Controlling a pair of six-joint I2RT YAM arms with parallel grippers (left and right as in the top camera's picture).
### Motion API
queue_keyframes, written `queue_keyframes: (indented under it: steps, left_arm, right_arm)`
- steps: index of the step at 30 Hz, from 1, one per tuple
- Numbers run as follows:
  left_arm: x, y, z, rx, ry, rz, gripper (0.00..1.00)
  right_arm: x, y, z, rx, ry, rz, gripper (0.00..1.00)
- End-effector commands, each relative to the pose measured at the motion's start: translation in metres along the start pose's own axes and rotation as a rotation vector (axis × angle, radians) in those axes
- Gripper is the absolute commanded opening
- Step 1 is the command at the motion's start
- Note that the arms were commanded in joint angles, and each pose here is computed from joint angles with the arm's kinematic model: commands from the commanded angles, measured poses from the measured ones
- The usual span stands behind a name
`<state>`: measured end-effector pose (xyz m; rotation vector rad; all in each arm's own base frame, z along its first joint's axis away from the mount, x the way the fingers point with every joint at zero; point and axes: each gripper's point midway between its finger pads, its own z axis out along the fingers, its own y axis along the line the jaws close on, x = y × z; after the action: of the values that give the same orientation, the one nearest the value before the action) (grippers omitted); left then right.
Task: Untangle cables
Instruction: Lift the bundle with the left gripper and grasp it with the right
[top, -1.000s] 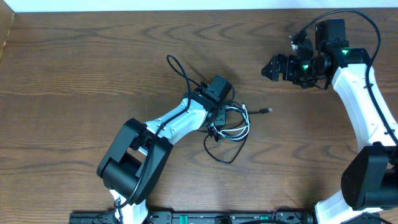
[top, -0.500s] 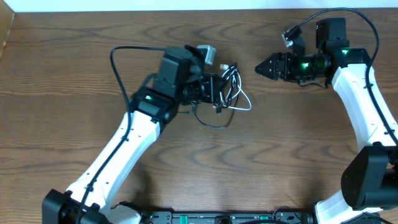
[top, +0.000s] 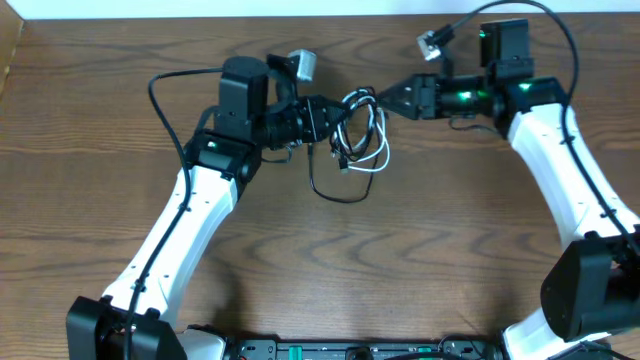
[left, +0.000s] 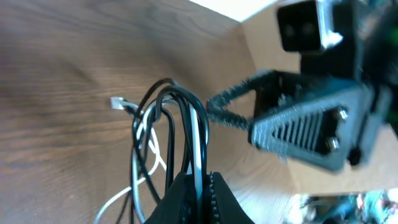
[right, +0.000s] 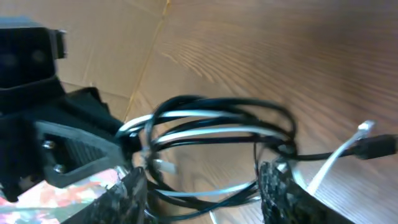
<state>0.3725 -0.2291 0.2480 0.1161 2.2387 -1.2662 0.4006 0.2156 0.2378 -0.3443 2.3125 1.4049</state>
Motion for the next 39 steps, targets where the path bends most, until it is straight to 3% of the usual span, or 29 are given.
queue_keyframes:
  steps: [1,4,8,16,27,30,32,36,39]
  left_arm:
    - [-0.009,0.011,0.001,-0.050,-0.045,-0.122,0.07]
    - [-0.012,0.011,0.000,-0.051,-0.058,-0.149,0.08]
    - [-0.013,0.012,0.000,-0.058,-0.064,-0.156,0.07]
    - [-0.013,0.013,0.000,-0.059,-0.066,-0.182,0.07]
    - [-0.013,0.013,0.000,-0.059,-0.066,-0.182,0.07]
    - [-0.017,0.017,-0.004,-0.067,-0.080,-0.188,0.08]
    - [-0.022,0.023,-0.008,-0.076,-0.095,-0.197,0.07]
    - [-0.027,0.057,-0.029,-0.157,-0.108,-0.197,0.08]
    - [-0.015,0.098,-0.051,-0.306,-0.074,-0.191,0.07]
  right_arm:
    - [0.001,0.007,0.018,0.029,-0.001,0.089,0.51]
    - [-0.001,0.002,0.031,0.118,-0.034,0.155,0.42]
    - [-0.004,-0.008,0.040,0.221,-0.086,0.227,0.42]
    - [-0.001,-0.002,0.064,0.205,-0.075,0.224,0.42]
    - [0.014,-0.049,0.087,0.335,-0.060,0.325,0.30]
    - [0.022,-0.081,0.072,0.491,-0.078,0.374,0.16]
    - [0.025,-0.100,0.057,0.580,-0.085,0.391,0.01]
    - [0.032,-0.150,-0.003,0.722,-0.048,0.404,0.01]
    - [0.026,-0.153,-0.020,0.622,-0.014,0.334,0.01]
